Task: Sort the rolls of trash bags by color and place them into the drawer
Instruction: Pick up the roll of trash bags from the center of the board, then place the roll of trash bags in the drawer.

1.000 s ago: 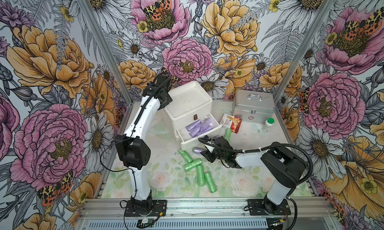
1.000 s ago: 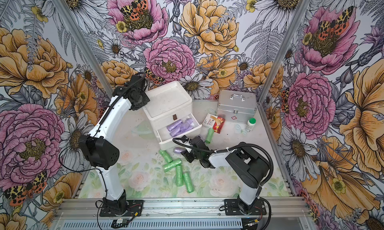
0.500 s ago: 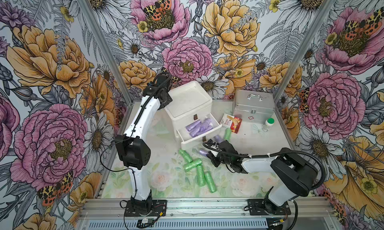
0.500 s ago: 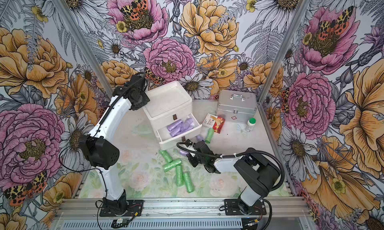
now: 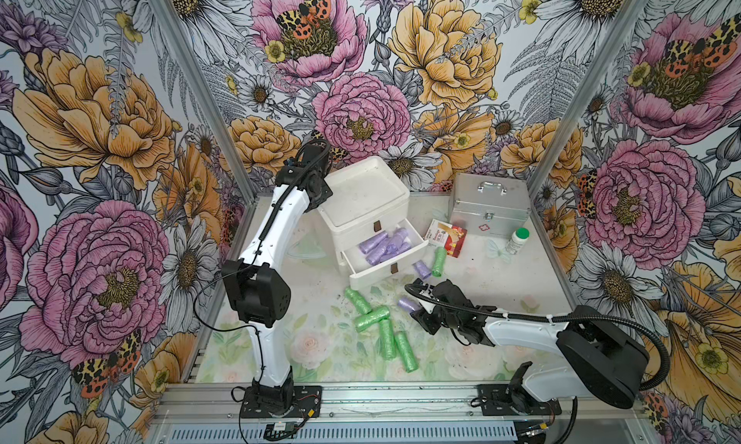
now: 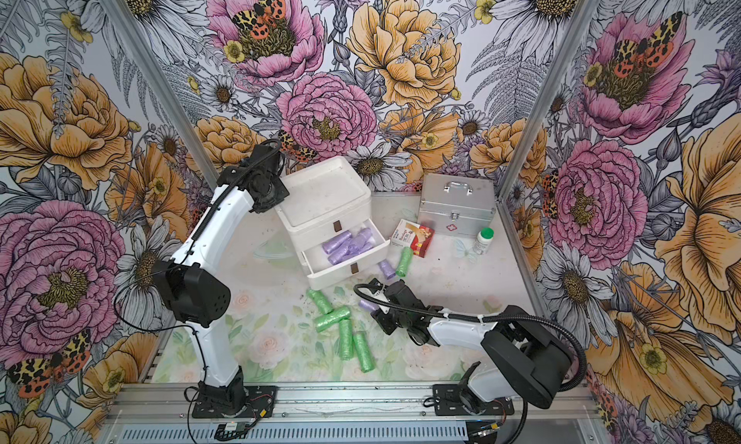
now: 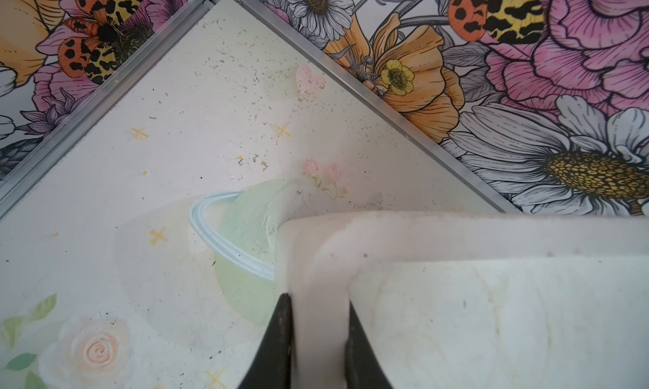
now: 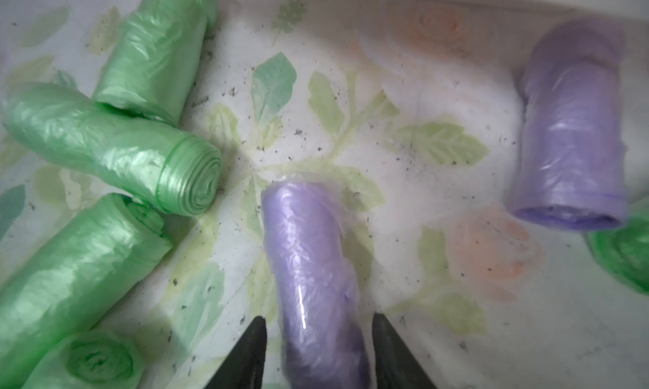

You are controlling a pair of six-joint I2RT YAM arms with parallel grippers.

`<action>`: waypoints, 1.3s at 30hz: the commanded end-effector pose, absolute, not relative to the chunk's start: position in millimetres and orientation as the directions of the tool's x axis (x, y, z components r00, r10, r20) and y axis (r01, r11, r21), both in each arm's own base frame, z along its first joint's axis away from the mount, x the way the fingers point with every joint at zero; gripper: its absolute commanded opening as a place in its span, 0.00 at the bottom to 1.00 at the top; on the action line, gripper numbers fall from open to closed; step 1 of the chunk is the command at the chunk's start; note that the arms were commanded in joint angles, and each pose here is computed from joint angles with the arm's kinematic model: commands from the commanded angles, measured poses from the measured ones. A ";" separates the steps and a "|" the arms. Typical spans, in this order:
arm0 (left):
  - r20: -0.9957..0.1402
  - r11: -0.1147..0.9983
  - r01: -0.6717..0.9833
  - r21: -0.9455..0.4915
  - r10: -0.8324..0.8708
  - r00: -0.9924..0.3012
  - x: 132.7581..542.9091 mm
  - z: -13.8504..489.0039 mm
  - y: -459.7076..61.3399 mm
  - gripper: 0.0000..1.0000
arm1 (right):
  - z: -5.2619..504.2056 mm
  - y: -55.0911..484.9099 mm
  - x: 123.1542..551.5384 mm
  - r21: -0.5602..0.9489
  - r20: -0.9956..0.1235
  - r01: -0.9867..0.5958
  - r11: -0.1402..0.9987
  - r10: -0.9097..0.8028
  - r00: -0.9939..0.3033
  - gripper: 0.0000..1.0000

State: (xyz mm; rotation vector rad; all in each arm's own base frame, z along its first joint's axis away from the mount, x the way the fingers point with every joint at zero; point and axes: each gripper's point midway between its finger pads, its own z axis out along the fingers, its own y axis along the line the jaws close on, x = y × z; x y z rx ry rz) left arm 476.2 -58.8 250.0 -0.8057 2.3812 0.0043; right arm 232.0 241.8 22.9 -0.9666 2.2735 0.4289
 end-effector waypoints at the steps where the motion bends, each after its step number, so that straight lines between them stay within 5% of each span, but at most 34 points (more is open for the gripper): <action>1: -0.194 0.760 -0.592 -0.267 -0.644 -0.740 465.1 155.4 -119.6 0.00 | 18.2 250.6 234.8 0.063 -0.623 -0.744 0.665 -0.557 -0.550 0.51; 6: -0.198 0.761 -0.589 -0.272 -0.643 -0.739 463.1 159.4 -120.0 0.00 | 16.2 253.2 238.6 0.067 -0.608 -0.734 0.676 -0.555 -0.567 0.28; 10: -0.195 0.761 -0.586 -0.278 -0.642 -0.741 462.0 161.2 -122.0 0.00 | 49.5 253.2 241.9 0.083 -0.673 -0.707 0.702 -0.484 -0.559 0.21; 19: -0.195 0.762 -0.572 -0.305 -0.638 -0.745 466.0 167.4 -131.1 0.00 | 204.7 254.1 241.7 0.139 -0.831 -0.719 0.681 -0.314 -0.458 0.18; 26: -0.190 0.762 -0.567 -0.312 -0.635 -0.749 467.6 167.1 -138.6 0.00 | 275.4 252.9 295.7 0.314 -0.809 -0.523 0.792 -0.066 -0.585 0.21; 30: -0.189 0.761 -0.568 -0.313 -0.636 -0.748 466.8 167.3 -139.9 0.00 | 277.2 273.6 325.5 0.456 -0.726 -0.375 0.807 0.093 -0.682 0.24; 39: -0.196 0.761 -0.565 -0.319 -0.636 -0.746 465.8 172.0 -141.0 0.00 | 244.5 305.1 352.4 0.518 -0.628 -0.177 0.836 0.232 -0.743 0.24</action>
